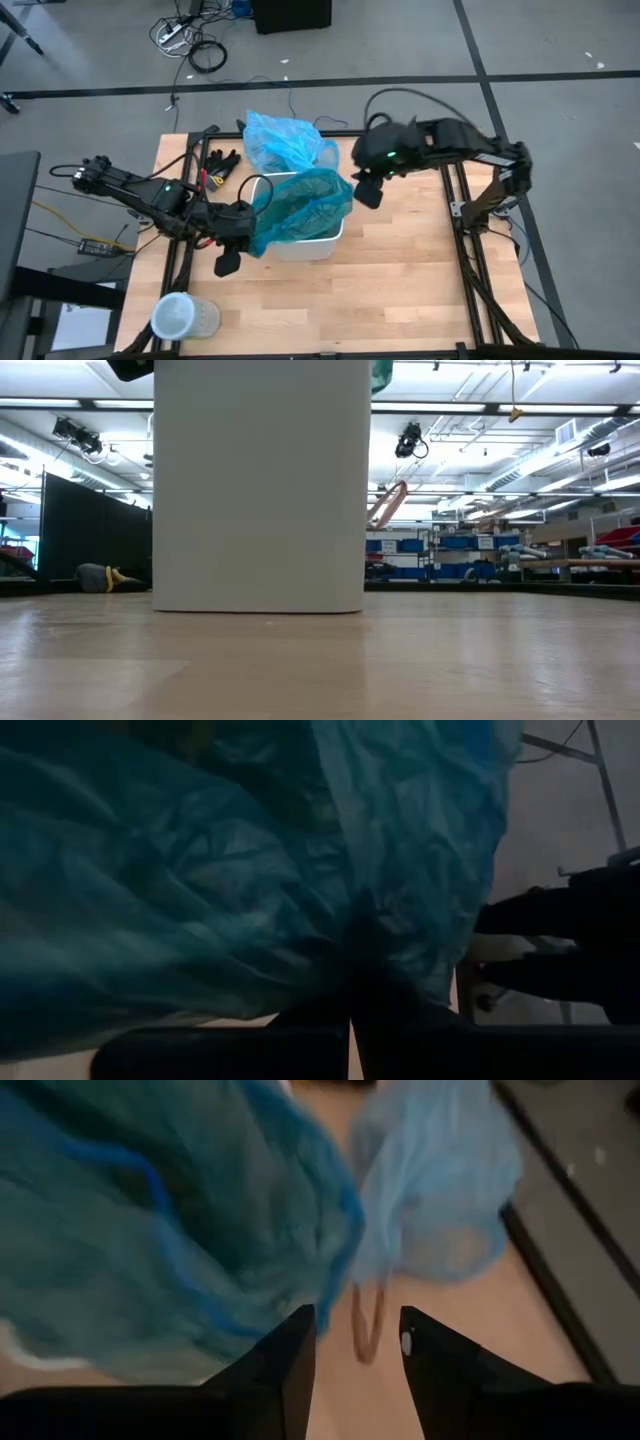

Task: Place trash/remove bag and relplace
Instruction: Insert the green plastic trash bag into the trash bin

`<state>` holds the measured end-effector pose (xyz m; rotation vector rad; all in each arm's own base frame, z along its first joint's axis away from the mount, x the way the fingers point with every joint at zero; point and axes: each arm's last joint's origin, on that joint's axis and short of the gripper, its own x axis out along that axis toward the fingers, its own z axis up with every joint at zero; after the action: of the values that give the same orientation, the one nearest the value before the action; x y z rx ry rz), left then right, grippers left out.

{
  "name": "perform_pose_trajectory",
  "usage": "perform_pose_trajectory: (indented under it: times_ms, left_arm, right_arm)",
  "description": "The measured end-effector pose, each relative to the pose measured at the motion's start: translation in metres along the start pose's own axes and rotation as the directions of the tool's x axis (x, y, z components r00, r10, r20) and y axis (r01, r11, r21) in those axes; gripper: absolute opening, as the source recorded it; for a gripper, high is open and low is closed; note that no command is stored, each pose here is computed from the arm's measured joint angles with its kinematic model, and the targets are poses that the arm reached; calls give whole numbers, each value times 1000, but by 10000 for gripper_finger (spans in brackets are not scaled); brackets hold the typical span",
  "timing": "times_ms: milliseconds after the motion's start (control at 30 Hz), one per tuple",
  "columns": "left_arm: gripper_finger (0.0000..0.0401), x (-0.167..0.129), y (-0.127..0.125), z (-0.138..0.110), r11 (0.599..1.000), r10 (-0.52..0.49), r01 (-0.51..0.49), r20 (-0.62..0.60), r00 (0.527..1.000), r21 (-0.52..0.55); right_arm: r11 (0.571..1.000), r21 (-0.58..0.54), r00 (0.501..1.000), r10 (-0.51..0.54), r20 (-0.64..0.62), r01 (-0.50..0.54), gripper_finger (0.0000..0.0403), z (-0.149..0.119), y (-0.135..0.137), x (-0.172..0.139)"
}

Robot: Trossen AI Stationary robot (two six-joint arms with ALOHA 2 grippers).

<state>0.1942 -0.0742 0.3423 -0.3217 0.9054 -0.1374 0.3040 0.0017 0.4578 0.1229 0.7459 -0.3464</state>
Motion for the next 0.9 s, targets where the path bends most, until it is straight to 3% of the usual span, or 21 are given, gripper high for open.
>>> perform_pose_trajectory:
  times_ms: [133,300,533,767,900]
  left_arm:
    - [8,0,0,0,1000,11,-11,6,1000,1]
    - [8,-1,0,1,1000,17,-17,11,1000,-1]
    - [8,-13,-3,10,999,43,-43,82,996,-4]
    - [8,-17,-3,13,996,87,-87,124,988,-6]
    - [8,-17,-3,13,996,90,-90,125,988,-7]
  right_arm:
    - [1000,2,989,9,144,-9,132,9,-7,-20]
    - [997,-62,965,54,256,-39,134,26,-11,-12]
    - [966,-121,949,248,192,-228,137,28,-1,9]
    - [917,-191,909,382,167,-350,134,27,14,11]
    - [908,-214,905,396,155,-360,137,26,18,11]
